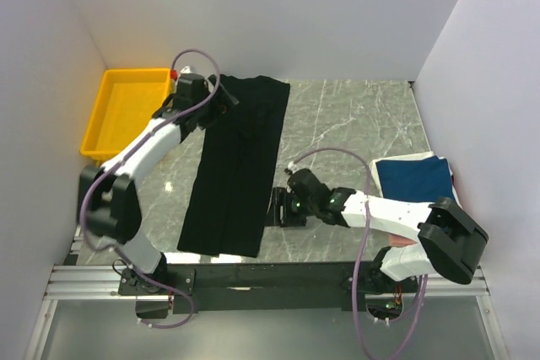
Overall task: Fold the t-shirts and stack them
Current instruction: Fold the tshirt
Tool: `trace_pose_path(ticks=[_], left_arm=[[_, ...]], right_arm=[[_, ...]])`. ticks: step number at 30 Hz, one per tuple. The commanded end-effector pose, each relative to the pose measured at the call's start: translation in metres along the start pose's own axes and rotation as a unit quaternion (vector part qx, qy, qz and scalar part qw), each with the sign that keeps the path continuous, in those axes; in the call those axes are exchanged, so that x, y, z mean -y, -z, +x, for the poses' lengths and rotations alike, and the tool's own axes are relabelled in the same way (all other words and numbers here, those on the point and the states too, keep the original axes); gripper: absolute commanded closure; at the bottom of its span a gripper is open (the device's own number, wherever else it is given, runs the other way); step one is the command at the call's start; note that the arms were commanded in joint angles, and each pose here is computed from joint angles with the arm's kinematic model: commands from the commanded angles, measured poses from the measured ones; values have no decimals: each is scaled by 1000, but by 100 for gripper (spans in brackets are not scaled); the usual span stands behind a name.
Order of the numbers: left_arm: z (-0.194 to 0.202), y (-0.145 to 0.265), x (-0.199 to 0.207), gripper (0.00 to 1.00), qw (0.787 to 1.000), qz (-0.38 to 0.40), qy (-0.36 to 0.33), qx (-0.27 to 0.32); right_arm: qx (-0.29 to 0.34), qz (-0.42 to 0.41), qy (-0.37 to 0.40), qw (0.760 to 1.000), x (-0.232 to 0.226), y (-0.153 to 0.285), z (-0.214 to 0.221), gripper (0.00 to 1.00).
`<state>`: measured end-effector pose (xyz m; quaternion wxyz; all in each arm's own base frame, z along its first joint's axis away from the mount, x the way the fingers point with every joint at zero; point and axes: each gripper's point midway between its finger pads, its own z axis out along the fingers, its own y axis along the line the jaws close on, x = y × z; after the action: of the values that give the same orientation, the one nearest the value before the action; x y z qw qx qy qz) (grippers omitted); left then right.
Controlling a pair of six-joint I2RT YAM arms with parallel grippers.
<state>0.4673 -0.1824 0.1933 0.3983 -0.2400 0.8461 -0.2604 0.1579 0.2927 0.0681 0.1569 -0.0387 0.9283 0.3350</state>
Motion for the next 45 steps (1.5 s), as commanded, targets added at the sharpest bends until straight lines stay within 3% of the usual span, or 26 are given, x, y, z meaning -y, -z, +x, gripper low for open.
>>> trace_pose_path(ticks=[1,11,18,20,22,23,26,33,39,45], left_arm=[[-8,38,0,6,999,10,8,35],[19,109,-45,7,998,-4,20,55],[33,131,-67,7,998,-18,20,57],[40,134,-72,8,998,-14,22,50],[44,136,-76,8,998,-18,21,47],[48,137,-78,9,999,-16,20,41],[62,138,-80,10,1000,-7,17,14],[106,139,-102,19,998,-20,23,-48],[164,153,-123,27,991,-54,20,-119],[217,183,-153,44,977,-134,4,-163]], right_arm=[[12,-15,-13,1000,-17,-10,10,35],[-50,0,15,999,-33,-39,67,38],[-55,19,15,998,-32,-51,74,42],[-57,18,16,998,-33,-53,74,50],[-58,23,13,998,-29,-53,75,68],[-57,30,12,998,-25,-50,74,82],[-41,37,-4,998,-7,-40,66,96],[-20,72,-29,997,56,-5,70,100],[-20,63,-42,997,73,15,85,100],[-36,48,-44,997,79,25,99,100]])
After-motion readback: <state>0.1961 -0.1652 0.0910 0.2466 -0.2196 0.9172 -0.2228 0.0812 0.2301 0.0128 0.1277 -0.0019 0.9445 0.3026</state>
